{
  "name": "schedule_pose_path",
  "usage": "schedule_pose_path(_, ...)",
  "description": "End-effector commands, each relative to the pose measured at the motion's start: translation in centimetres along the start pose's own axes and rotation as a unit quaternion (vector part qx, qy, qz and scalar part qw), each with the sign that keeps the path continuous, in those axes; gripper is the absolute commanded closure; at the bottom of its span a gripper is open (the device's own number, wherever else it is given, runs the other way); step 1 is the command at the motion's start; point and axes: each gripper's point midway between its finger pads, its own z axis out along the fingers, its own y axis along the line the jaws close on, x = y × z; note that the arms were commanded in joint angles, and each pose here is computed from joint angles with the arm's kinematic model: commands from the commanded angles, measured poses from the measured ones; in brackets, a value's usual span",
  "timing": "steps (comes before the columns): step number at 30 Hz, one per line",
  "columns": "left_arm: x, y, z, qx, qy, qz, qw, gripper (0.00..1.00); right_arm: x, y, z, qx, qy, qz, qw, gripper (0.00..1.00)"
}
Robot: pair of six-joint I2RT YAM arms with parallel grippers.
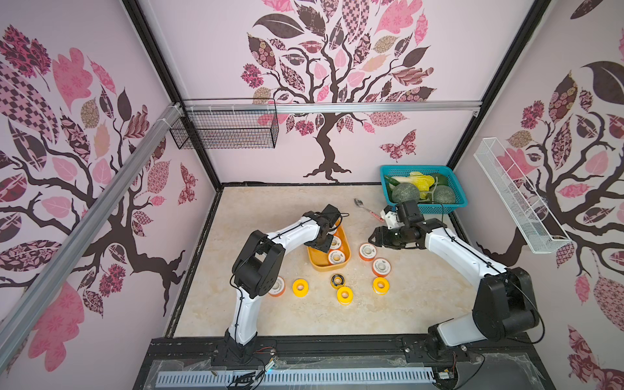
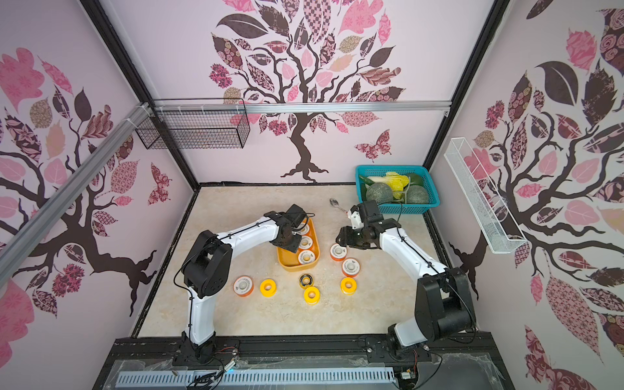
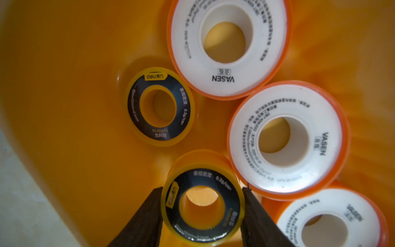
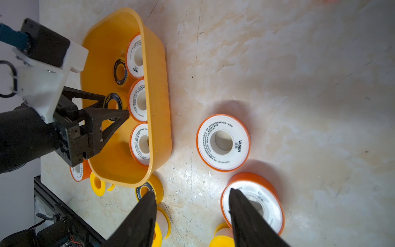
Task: Put the sealing tape into the storage box
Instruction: Place the sealing tape in the storage box.
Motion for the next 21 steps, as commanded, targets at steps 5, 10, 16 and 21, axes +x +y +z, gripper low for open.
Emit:
schedule_pose_path(5,-0.7,1.0,-0.7,-0.017,-0.011,-0.011,1.0,0.46,-0.5,0.3,0.0,-0.006,0.0,-0.003,1.0,0.4)
schedule_pose_path(10,-1.0,1.3,-1.1,-0.024,-0.018,-0.012,0.999,0.45,-0.6,0.3,0.1,-0.007,0.002,-0.003,1.0,0.41)
schedule_pose_path(16,-1.0,1.3,-1.0,-0.024,-0.016,-0.014,0.999,0.45,-0.5,0.3,0.0,-0.007,0.002,-0.004,1.0,0.4)
schedule_pose_path(21,-1.2,1.4,-1.3,-0.026,-0.021,-0.015,0.999,0.37,-0.5,0.4,0.2,-0.008,0.004,-0.004,1.0,0.4)
